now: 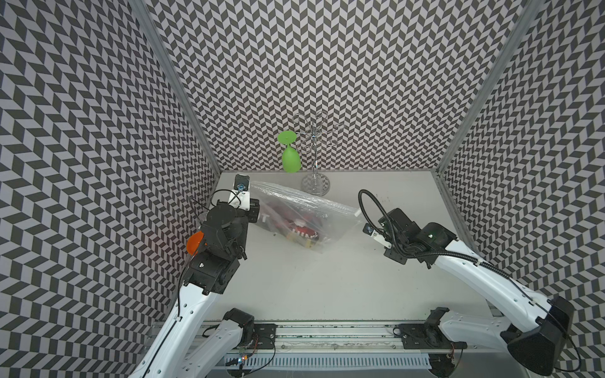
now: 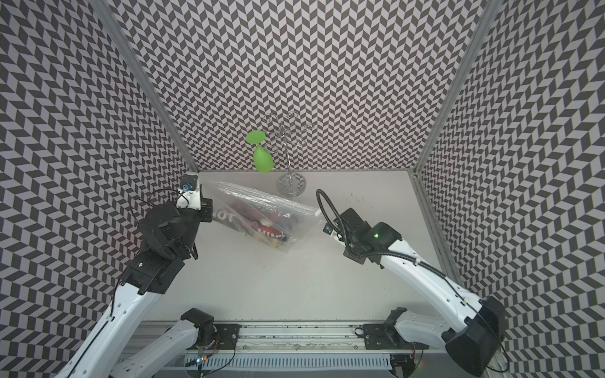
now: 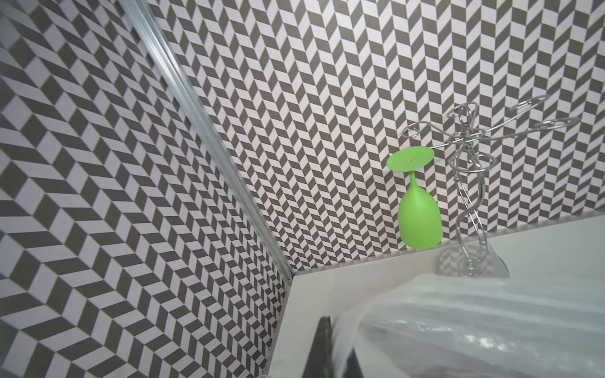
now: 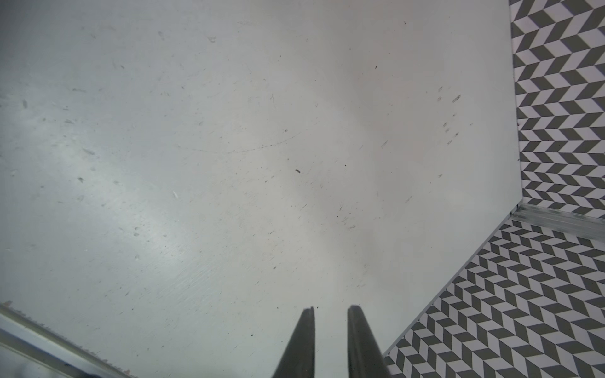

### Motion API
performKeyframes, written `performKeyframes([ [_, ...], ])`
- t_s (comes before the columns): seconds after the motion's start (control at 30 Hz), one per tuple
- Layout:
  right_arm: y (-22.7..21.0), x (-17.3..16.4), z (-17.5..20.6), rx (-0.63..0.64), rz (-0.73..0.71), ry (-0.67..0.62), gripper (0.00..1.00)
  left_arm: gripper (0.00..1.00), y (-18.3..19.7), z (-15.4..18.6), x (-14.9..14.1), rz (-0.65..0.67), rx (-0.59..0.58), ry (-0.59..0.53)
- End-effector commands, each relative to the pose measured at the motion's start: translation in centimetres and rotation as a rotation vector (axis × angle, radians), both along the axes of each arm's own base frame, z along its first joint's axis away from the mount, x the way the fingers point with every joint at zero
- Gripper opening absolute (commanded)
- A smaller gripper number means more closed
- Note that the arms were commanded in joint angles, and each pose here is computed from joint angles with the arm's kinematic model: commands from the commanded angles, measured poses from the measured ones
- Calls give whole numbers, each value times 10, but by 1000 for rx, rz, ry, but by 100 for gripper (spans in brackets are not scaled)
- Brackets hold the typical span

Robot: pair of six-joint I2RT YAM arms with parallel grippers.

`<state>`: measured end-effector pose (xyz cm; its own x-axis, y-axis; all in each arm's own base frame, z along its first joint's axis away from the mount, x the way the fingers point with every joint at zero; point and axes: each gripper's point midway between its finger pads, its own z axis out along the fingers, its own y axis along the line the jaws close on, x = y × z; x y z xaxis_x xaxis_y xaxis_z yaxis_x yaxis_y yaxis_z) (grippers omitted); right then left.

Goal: Place the folded shirt into the vacuum bag
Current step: Close the vacuum bag at the center of the board.

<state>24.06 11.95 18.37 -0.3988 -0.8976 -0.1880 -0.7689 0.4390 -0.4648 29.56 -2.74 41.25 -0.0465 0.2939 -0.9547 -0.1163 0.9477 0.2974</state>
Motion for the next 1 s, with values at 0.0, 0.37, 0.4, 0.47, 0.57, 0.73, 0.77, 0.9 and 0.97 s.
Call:
performKeyframes([
  [0.0, 2, 6, 19, 6, -4, -46, 36, 0, 15, 52, -15, 52, -84, -172],
  [0.37, 37, 35, 94, 263, 1, -251, 49, 0, 6, 43, -9, 10, -110, -150],
  [0.4, 37, 41, 101, 287, -22, -279, 52, 0, 4, 41, -8, -2, -115, -143],
  [0.47, 37, 55, 115, 356, -87, -333, 55, 0, -3, 37, -8, -39, -130, -132],
  [0.57, 37, 77, 134, 485, -195, -381, 56, 0, -21, 28, -10, -144, -154, -101],
  [0.73, 43, 112, 165, 684, -368, -420, 57, 3, -70, -8, -18, -425, -186, 41],
  [0.77, 47, 116, 167, 715, -377, -404, 57, 4, -80, -16, -20, -481, -196, 78],
  [0.9, 78, 130, 161, 847, -389, -305, 57, 10, -124, -61, -33, -711, -268, 257],
  [0.97, 96, 134, 146, 893, -386, -223, 57, 14, -135, -77, -39, -767, -298, 331],
])
